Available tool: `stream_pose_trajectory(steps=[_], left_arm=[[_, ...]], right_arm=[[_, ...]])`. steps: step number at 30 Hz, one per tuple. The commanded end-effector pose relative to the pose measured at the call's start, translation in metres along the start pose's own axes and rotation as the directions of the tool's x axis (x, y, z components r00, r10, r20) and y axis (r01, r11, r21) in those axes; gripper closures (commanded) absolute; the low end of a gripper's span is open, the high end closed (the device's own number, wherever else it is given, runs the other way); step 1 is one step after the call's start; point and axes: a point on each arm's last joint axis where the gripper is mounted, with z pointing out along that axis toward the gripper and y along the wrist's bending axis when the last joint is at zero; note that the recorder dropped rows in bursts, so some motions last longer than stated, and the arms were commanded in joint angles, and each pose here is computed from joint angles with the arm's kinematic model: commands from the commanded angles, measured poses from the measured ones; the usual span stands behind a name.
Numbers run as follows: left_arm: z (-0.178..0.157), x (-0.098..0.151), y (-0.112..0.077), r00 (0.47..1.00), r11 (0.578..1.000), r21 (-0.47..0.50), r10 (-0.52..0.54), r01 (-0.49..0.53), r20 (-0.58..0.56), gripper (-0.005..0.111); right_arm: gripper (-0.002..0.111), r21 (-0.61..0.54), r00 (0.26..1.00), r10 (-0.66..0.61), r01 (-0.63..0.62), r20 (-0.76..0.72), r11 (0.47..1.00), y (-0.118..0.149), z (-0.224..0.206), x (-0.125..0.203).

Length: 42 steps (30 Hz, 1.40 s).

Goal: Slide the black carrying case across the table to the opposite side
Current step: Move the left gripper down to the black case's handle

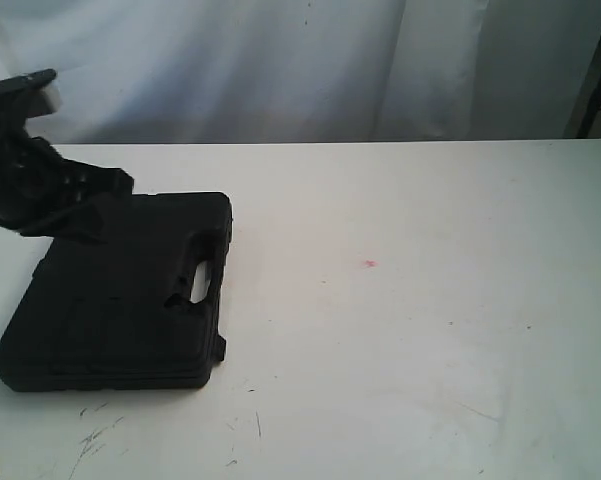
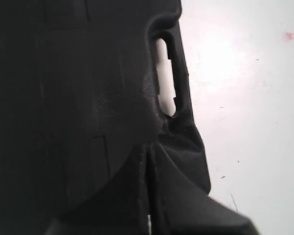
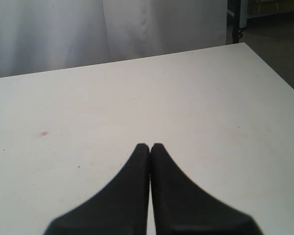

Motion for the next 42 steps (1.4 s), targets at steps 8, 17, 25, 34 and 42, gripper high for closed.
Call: stream_pose_trajectory(steps=[8,17,25,34,42], left_arm=[[0.079,-0.038,-0.052,0.984,0.992,-0.097,0.058,-0.075,-0.167,0.107],[0.119,-0.046,-0.066,0.974,0.988,-0.143,0.027,-0.061,-0.226,0.094],[0.138,-0.049,-0.065,0.968,0.987,-0.152,0.017,-0.057,-0.252,0.062],[0.164,-0.044,-0.060,0.960,0.986,-0.158,0.004,-0.050,-0.279,0.060],[0.175,-0.042,-0.059,0.959,0.988,-0.152,-0.008,-0.037,-0.283,0.061]], right_arm=[[0.108,0.002,1.000,-0.004,0.004,0.002,1.000,0.000,0.000,0.001],[0.108,0.002,1.000,-0.001,0.001,0.002,1.000,0.000,0.000,0.001],[0.108,0.002,1.000,-0.001,0.001,0.002,1.000,0.000,0.000,0.001],[0.108,0.002,1.000,-0.001,0.001,0.002,1.000,0.000,0.000,0.001],[0.108,0.002,1.000,-0.001,0.001,0.002,1.000,0.000,0.000,0.001]])
